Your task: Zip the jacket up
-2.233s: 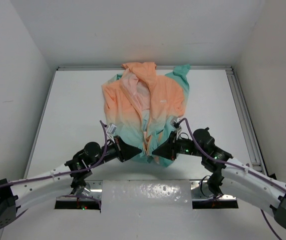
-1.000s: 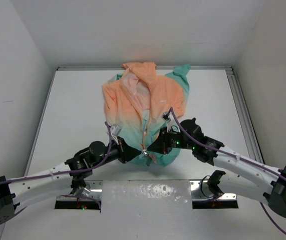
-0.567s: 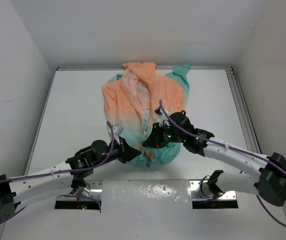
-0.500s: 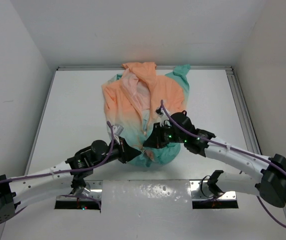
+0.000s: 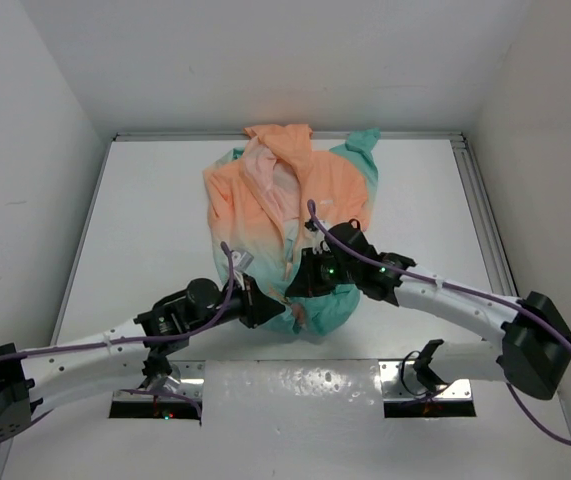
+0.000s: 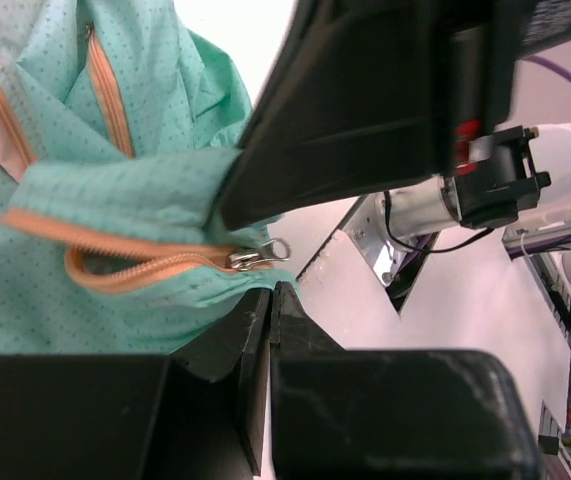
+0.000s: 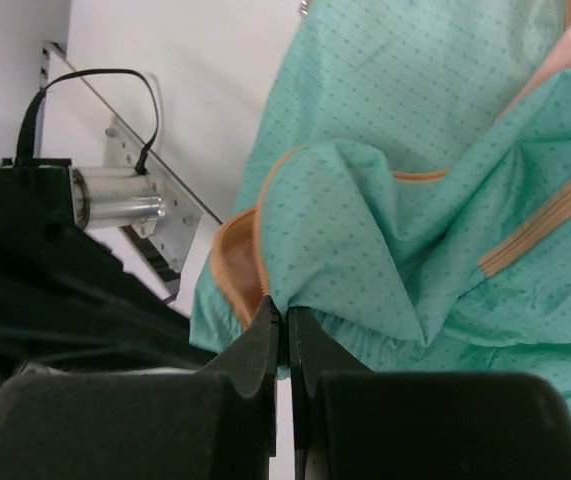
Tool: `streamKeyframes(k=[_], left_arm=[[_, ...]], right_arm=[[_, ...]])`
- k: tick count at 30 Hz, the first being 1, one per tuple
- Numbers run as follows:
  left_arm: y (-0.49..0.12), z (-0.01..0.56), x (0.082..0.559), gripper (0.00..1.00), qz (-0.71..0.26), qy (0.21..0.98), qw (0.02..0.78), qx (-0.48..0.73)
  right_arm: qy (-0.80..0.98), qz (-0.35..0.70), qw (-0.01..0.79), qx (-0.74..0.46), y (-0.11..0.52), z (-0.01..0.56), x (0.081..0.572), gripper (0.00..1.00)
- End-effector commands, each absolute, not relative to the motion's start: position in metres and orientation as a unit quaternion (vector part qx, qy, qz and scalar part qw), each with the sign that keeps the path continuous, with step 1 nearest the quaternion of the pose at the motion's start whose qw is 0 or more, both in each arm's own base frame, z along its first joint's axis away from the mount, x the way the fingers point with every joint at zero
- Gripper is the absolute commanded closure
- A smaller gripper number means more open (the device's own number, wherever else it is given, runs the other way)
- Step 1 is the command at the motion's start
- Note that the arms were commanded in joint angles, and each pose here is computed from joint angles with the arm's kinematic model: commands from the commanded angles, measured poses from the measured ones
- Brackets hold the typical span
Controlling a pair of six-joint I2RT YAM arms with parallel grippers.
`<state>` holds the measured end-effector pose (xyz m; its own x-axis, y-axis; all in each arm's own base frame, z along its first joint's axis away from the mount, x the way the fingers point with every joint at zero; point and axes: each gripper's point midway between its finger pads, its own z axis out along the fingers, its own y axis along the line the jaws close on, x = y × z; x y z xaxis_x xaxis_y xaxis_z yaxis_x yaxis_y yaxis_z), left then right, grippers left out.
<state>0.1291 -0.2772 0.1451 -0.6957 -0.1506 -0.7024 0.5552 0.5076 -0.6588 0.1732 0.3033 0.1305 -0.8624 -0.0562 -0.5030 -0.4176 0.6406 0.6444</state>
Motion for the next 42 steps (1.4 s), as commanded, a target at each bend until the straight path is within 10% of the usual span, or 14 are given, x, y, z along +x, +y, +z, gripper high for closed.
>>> streamKeyframes(k=[1,19,24,28,33,42], left_arm=[[-0.298,0.185,0.106,1.0,-0.54,0.744,0.354,0.174],[-0.303,0.125,0.081,1.0,-0.505,0.791,0.278,0.204],[-0.305,0.119,0.074,1.0,-0.503,0.794,0.262,0.219],[-0.303,0.119,0.069,1.0,-0.506,0.791,0.256,0.231],[-0.3,0.115,0.065,1.0,-0.508,0.789,0.253,0.235],[-0.299,0.116,0.067,1.0,-0.531,0.774,0.269,0.217]], right_arm=[[0.86,0.415,0.279,-0.099,0.318,0.148,0.204,1.0],[0.87,0.422,0.249,-0.058,0.271,0.108,0.147,1.0],[0.872,0.405,0.264,-0.075,0.264,0.115,0.146,0.52],[0.874,0.375,0.289,-0.109,0.247,0.129,0.143,0.4],[0.856,0.395,0.273,-0.192,0.248,0.141,0.112,1.0],[0.854,0.435,0.214,-0.189,0.265,0.108,0.062,0.96]])
